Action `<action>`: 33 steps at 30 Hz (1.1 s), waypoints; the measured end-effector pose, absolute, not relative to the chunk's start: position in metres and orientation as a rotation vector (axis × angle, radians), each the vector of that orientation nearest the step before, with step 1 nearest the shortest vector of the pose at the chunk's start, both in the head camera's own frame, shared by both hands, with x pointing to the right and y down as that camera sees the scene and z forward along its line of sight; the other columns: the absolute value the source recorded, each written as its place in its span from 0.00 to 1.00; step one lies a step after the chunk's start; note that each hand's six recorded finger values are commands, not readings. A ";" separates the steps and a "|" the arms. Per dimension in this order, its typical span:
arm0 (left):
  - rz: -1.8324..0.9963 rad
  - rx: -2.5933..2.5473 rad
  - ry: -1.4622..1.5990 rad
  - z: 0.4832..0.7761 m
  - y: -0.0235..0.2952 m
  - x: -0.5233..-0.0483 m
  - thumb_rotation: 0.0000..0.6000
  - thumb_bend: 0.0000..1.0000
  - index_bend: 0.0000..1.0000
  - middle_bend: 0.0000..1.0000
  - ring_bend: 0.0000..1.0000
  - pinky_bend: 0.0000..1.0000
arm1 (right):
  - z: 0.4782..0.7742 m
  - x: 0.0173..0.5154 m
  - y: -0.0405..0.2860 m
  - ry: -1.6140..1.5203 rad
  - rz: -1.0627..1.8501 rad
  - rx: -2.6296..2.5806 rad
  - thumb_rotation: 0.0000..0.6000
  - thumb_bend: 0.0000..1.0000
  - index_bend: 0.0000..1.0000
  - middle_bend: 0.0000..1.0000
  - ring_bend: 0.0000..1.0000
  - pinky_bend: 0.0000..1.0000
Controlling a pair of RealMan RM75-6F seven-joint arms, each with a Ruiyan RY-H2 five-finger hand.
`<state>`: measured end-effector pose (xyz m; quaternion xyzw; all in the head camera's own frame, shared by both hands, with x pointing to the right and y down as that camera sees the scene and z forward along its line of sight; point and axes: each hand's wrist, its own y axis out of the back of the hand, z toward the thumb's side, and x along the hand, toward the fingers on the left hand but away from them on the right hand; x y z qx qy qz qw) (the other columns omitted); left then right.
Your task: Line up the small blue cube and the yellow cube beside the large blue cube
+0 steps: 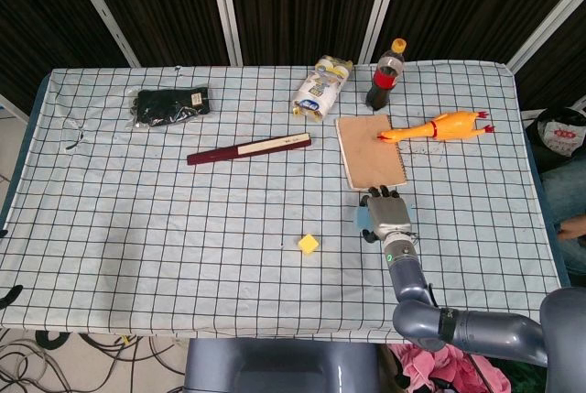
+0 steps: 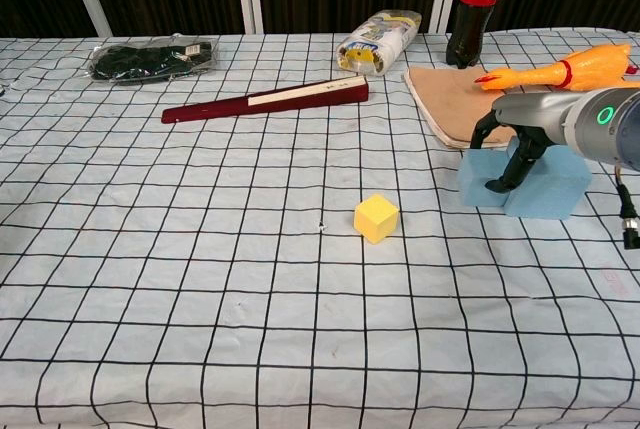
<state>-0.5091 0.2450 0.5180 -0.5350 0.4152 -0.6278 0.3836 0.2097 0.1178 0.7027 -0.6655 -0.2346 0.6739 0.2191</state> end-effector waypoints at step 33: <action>-1.604 -1.361 1.058 0.518 0.245 -0.509 1.00 0.01 0.22 0.06 0.00 0.00 | 0.696 0.209 0.119 -0.622 1.854 -1.832 1.00 0.31 0.20 0.05 0.00 0.09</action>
